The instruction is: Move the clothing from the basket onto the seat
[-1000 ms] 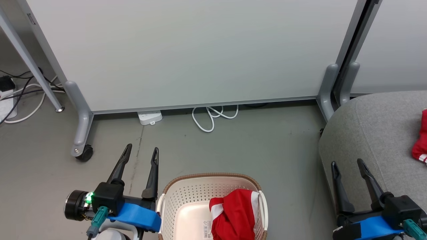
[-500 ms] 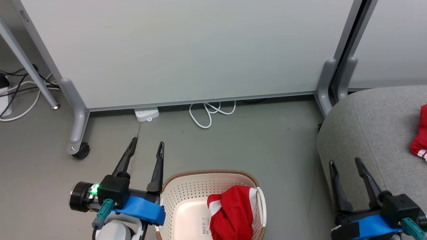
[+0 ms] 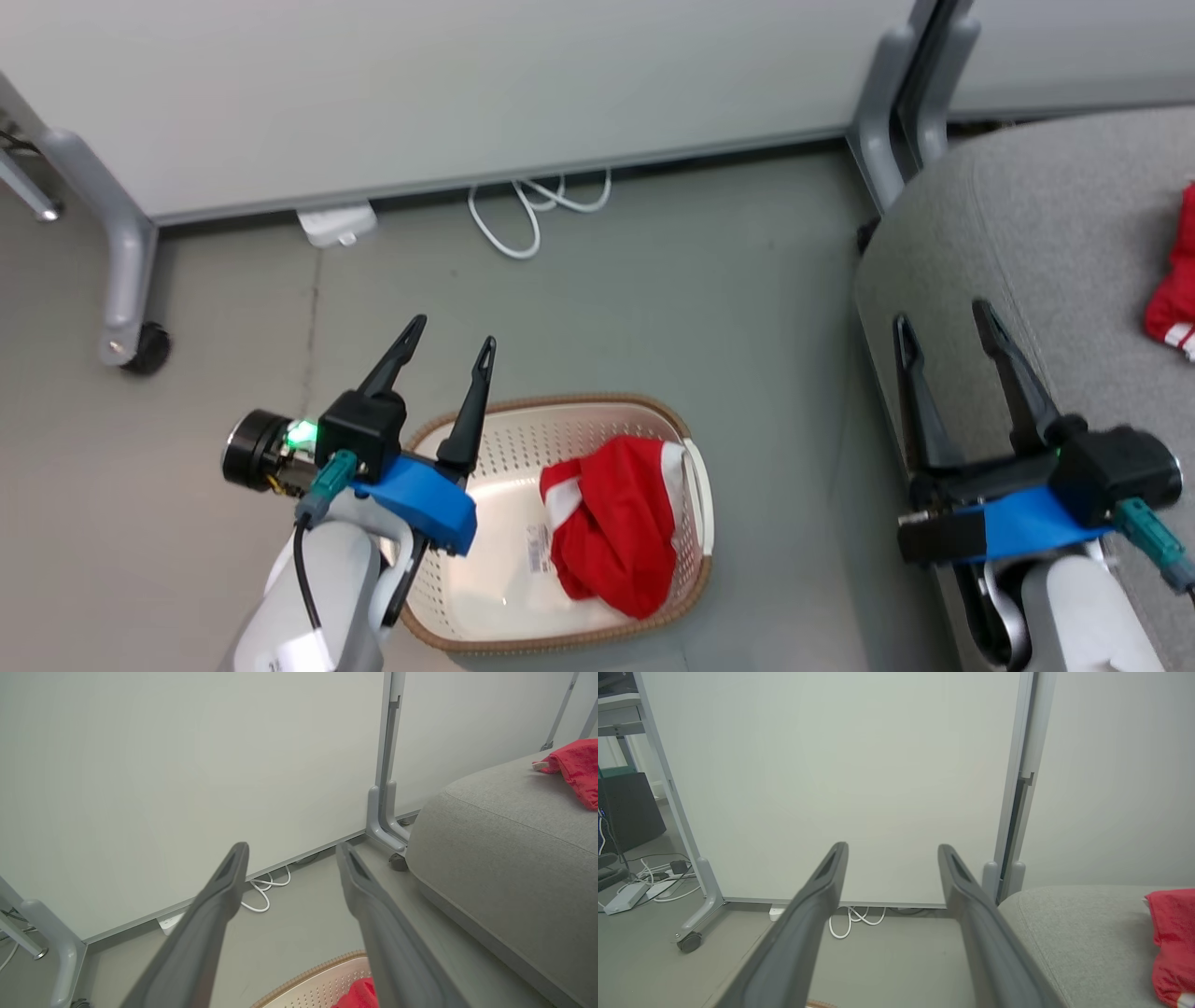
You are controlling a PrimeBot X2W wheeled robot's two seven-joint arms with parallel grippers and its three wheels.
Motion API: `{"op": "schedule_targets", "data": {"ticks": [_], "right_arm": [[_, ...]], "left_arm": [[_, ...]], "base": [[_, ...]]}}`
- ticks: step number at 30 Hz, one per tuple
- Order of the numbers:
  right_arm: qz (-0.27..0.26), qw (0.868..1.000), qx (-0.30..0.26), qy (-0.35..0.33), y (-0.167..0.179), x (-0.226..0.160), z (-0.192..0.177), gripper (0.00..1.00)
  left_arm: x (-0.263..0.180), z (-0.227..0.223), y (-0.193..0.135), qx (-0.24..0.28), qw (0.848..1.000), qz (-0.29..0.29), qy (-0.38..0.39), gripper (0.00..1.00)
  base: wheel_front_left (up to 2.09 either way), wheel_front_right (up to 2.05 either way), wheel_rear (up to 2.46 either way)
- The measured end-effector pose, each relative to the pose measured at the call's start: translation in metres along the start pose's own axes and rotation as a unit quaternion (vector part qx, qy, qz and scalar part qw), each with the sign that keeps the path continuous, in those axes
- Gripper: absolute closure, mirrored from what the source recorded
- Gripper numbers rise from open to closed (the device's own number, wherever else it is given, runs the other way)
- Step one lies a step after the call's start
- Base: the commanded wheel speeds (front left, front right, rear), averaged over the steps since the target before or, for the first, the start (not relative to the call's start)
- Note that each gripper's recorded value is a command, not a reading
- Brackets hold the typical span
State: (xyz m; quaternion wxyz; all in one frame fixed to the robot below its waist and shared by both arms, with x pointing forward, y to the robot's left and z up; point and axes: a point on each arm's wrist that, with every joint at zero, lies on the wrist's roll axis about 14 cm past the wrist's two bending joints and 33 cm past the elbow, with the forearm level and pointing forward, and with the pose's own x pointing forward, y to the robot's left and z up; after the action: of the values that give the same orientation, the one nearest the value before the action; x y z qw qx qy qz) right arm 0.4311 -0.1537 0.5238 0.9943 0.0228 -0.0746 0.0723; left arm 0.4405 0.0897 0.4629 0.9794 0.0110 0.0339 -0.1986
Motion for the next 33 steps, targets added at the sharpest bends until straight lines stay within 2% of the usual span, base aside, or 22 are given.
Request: {"op": "schedule_targets", "data": {"ticks": [6, 7, 15, 24, 33], "right_arm": [[0.0, 1.0, -0.005, -0.005, -0.007, 0.029, -0.008, 0.0], [-0.001, 1.0, -0.007, -0.002, -0.01, 0.036, -0.014, 0.0], [-0.015, 0.999, -0.012, 0.03, -0.028, 0.054, -0.053, 0.0], [-0.029, 0.997, -0.018, 0.07, -0.045, 0.06, -0.099, 0.0], [-0.039, 0.994, -0.02, 0.104, -0.057, 0.062, -0.138, 0.0]], "left_arm": [[0.032, -0.051, -0.009, -0.007, 0.997, -0.044, 0.069, 0.0], [0.04, -0.07, -0.015, -0.013, 0.994, -0.059, 0.094, 0.0], [0.064, -0.144, -0.028, -0.028, 0.977, -0.105, 0.181, 0.0], [0.07, -0.222, -0.035, -0.056, 0.953, -0.127, 0.269, 0.0], [0.059, -0.289, -0.042, -0.086, 0.924, -0.131, 0.35, 0.0]], "base": [[0.0, 0.0, 0.0], [0.0, 0.0, 0.0], [0.0, 0.0, 0.0], [0.0, 0.0, 0.0], [0.0, 0.0, 0.0]]}}
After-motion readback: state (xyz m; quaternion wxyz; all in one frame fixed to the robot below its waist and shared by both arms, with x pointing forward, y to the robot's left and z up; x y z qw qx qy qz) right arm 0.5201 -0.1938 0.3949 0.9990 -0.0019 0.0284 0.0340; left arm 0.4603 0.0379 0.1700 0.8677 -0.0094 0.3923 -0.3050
